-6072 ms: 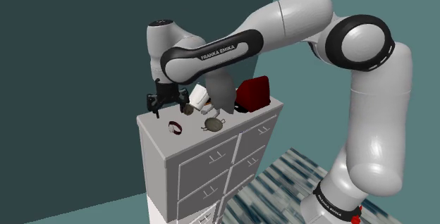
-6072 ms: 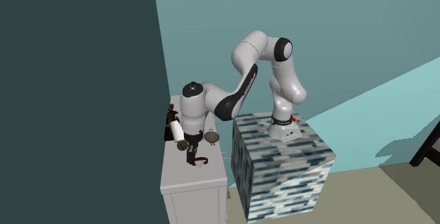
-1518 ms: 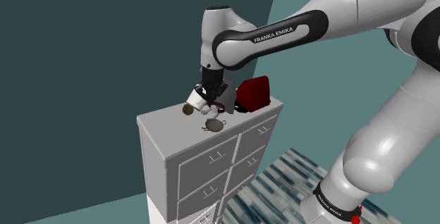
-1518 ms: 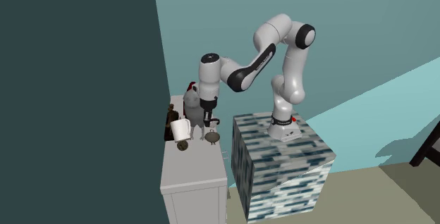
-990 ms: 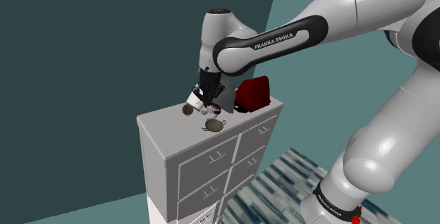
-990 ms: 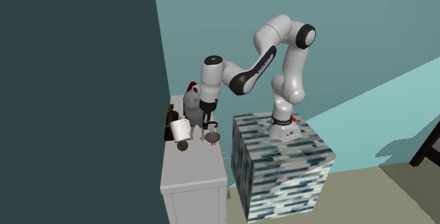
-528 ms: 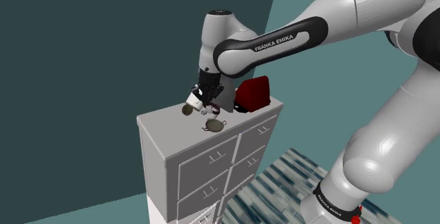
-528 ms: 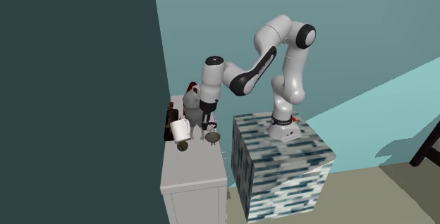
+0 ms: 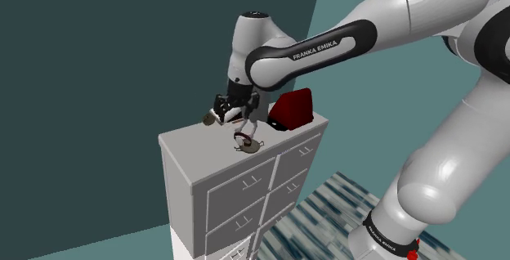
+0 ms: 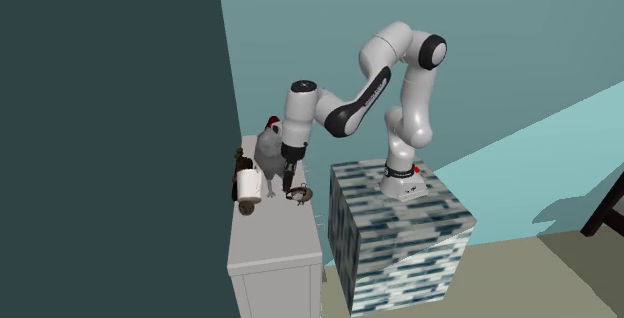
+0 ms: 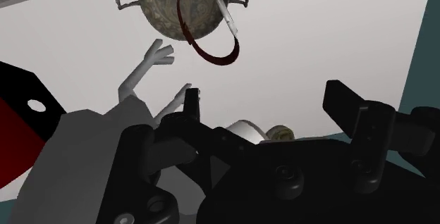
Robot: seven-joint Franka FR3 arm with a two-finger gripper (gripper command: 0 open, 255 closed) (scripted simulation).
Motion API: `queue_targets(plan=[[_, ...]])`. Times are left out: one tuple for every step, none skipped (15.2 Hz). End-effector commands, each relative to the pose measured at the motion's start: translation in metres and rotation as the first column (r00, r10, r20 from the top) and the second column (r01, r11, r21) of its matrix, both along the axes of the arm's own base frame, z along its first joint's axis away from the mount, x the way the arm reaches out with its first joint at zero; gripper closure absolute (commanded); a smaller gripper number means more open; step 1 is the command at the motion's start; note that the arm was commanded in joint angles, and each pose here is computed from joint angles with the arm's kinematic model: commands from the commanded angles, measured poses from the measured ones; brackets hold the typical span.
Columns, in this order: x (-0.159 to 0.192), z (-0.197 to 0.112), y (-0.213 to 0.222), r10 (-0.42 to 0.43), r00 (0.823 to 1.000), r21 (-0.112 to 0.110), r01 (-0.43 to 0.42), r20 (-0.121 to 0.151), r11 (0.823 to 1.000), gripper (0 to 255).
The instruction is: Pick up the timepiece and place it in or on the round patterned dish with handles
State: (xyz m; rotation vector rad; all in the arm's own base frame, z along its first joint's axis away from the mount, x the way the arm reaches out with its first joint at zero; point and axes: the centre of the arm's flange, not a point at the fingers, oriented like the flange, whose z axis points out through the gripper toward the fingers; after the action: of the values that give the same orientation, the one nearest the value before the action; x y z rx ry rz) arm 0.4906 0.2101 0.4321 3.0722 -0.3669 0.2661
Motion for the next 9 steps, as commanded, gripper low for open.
queue_targets(plan=[[-0.009, 0.002, -0.009, -0.024, 0.993, -0.053, 0.018, -0.114, 0.998, 0], [-0.009, 0.012, -0.008, -0.024, 0.993, -0.053, 0.018, -0.114, 0.998, 0], [-0.009, 0.012, -0.008, -0.024, 0.993, -0.053, 0.018, -0.114, 0.998, 0], [-0.009, 0.012, -0.008, -0.024, 0.993, -0.053, 0.018, -0.114, 0.998, 0], [-0.009, 0.012, -0.008, -0.024, 0.993, -0.053, 0.018, -0.114, 0.998, 0], [-0.009, 0.012, -0.008, -0.024, 0.993, -0.053, 0.018, -0.114, 0.998, 0], [-0.009, 0.012, -0.008, -0.024, 0.993, -0.053, 0.018, -0.114, 0.998, 0], [-0.009, 0.012, -0.008, -0.024, 0.993, -0.053, 0.018, -0.114, 0.998, 0], [-0.009, 0.012, -0.008, -0.024, 0.993, -0.053, 0.018, -0.114, 0.998, 0]])
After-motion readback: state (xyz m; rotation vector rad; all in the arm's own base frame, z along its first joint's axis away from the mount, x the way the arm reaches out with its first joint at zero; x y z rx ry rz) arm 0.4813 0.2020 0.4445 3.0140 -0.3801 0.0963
